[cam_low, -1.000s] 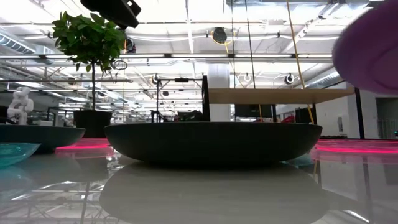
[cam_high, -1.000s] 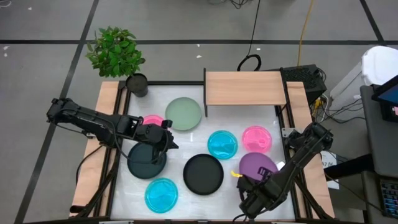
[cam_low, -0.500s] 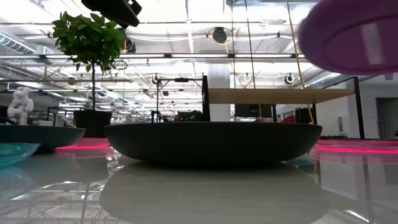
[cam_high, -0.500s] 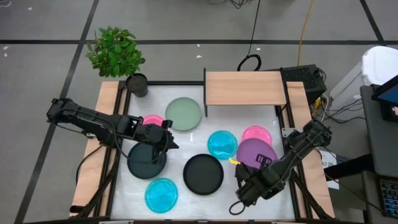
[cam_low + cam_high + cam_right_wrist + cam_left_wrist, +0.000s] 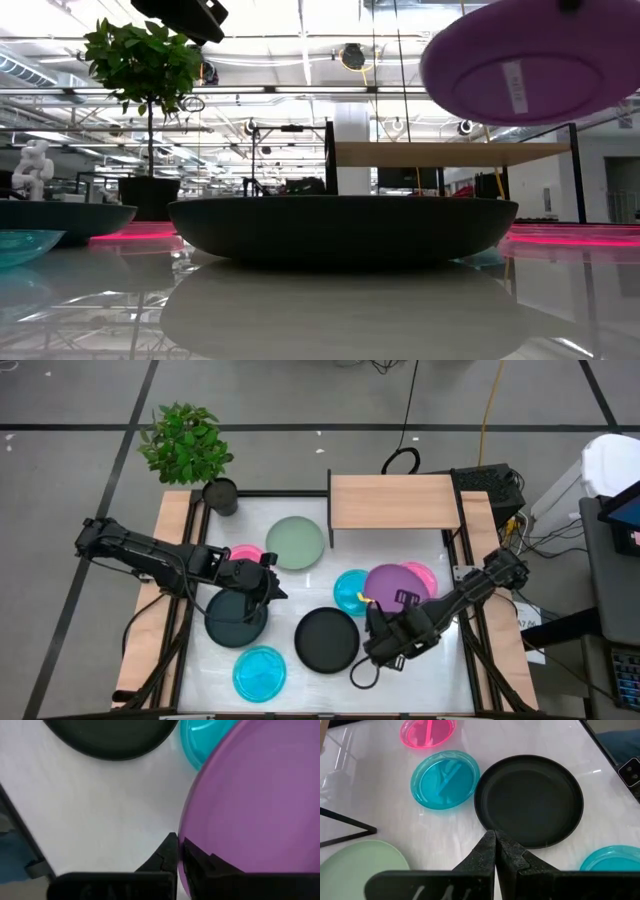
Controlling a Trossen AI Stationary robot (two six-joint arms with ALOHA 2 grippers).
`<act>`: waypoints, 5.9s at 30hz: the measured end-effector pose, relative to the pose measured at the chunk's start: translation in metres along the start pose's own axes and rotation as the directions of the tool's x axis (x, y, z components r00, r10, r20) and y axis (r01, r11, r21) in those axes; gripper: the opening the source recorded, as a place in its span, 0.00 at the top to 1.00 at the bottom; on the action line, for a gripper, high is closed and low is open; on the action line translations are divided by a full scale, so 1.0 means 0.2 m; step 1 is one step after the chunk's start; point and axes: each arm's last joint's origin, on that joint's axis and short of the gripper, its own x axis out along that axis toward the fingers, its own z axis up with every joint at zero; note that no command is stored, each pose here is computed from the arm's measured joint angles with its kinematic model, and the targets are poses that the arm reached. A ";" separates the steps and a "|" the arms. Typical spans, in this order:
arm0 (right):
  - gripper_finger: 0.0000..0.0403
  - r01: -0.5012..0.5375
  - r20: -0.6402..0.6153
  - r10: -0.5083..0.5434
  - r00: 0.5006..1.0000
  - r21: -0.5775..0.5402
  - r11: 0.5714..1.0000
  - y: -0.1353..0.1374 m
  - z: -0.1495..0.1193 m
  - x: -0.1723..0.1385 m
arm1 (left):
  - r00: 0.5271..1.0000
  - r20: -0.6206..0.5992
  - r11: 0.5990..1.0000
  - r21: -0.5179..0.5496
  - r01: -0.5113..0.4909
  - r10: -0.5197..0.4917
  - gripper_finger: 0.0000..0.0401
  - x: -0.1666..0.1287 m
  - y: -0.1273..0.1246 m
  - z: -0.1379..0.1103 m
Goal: Place and stack plates onto a shelf
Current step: Put the violet plate on the shelf, then put the bottom pink plate on the shelf
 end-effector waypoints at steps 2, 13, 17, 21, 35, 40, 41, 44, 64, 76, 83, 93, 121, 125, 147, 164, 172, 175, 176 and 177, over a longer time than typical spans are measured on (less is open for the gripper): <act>1.00 0.002 -0.001 -0.002 1.000 -0.015 1.000 -0.01 0.01 0.00 | 1.000 0.000 1.000 0.000 0.000 0.000 0.99 0.00 0.00 0.00; 1.00 0.034 0.087 -0.029 0.996 -0.059 0.998 -0.11 0.03 -0.06 | 1.000 0.000 1.000 -0.006 0.000 0.000 0.99 0.00 0.00 0.00; 1.00 0.051 0.154 -0.042 0.987 -0.059 0.997 -0.18 0.02 -0.12 | 1.000 0.000 1.000 -0.009 0.000 0.000 0.99 0.00 0.00 0.00; 1.00 0.060 0.208 -0.048 0.977 -0.052 0.997 -0.27 0.01 -0.18 | 1.000 0.000 1.000 -0.026 0.000 0.000 0.99 0.00 0.00 0.00; 1.00 0.106 0.242 -0.094 0.966 -0.037 0.994 -0.62 0.10 -0.24 | 1.000 0.000 1.000 -0.029 0.000 0.000 0.99 0.00 0.00 0.00; 1.00 0.132 0.224 -0.118 0.967 -0.047 0.990 -0.72 0.14 -0.22 | 1.000 0.000 1.000 -0.029 0.000 0.000 0.99 0.00 0.00 0.00; 1.00 0.136 0.221 -0.122 0.968 -0.048 0.990 -0.74 0.15 -0.22 | 1.000 0.000 1.000 -0.029 0.000 0.000 0.99 0.00 0.00 0.00; 1.00 0.155 0.216 -0.136 0.967 -0.073 0.985 -0.77 0.16 -0.21 | 1.000 0.000 1.000 -0.030 0.000 0.000 0.99 0.00 0.00 0.00; 1.00 0.271 0.241 -0.208 0.948 -0.267 0.925 -0.95 0.23 -0.20 | 0.996 0.009 0.996 -0.007 -0.091 0.091 0.99 0.00 0.02 0.01; 1.00 0.294 0.228 -0.236 0.945 -0.264 0.919 -1.09 0.27 -0.18 | 0.993 0.009 0.993 0.010 -0.118 0.117 0.99 0.00 0.06 0.01; 1.00 0.286 0.170 -0.250 0.953 -0.241 0.927 -1.15 0.25 -0.17 | 0.993 0.009 0.993 0.009 -0.117 0.117 0.99 0.00 0.06 0.00; 1.00 0.279 0.112 -0.261 0.959 -0.201 0.939 -1.22 0.23 -0.15 | 0.993 0.009 0.993 0.010 -0.117 0.117 0.99 0.00 0.06 0.00; 1.00 0.227 -0.246 -0.272 0.930 -0.197 0.954 -1.36 0.14 0.26 | 0.993 0.008 0.993 -0.002 -0.116 0.116 0.99 0.00 0.06 0.00; 1.00 0.222 -0.265 -0.267 0.927 -0.185 0.957 -1.38 0.13 0.30 | 0.993 0.008 0.993 -0.002 -0.116 0.116 0.99 0.00 0.06 0.00; 0.99 0.228 -0.258 -0.261 0.930 -0.150 0.962 -1.39 0.13 0.30 | 0.993 0.008 0.993 -0.002 -0.115 0.115 0.99 0.00 0.06 0.00; 0.87 0.239 -0.268 -0.266 0.926 -0.131 0.962 -1.39 0.13 0.30 | 0.993 0.008 0.993 -0.009 -0.115 0.116 0.99 0.00 0.06 0.00; 0.76 0.247 -0.258 -0.270 0.928 -0.121 0.962 -1.35 0.12 0.28 | 0.993 0.009 0.993 -0.010 -0.116 0.116 0.99 0.00 0.06 0.00; 0.75 0.284 -0.224 -0.303 0.926 -0.116 0.952 -1.32 0.09 0.24 | 0.993 0.009 0.993 -0.009 -0.116 0.116 0.99 0.00 0.06 0.00; 0.75 0.292 -0.204 -0.308 0.929 -0.107 0.951 -1.30 0.08 0.22 | 0.993 0.008 0.993 -0.009 -0.116 0.116 0.99 0.00 0.06 0.00; 0.75 0.297 -0.183 -0.310 0.933 -0.096 0.950 -1.29 0.07 0.20 | 0.993 0.008 0.993 -0.009 -0.116 0.116 0.99 0.00 0.06 0.00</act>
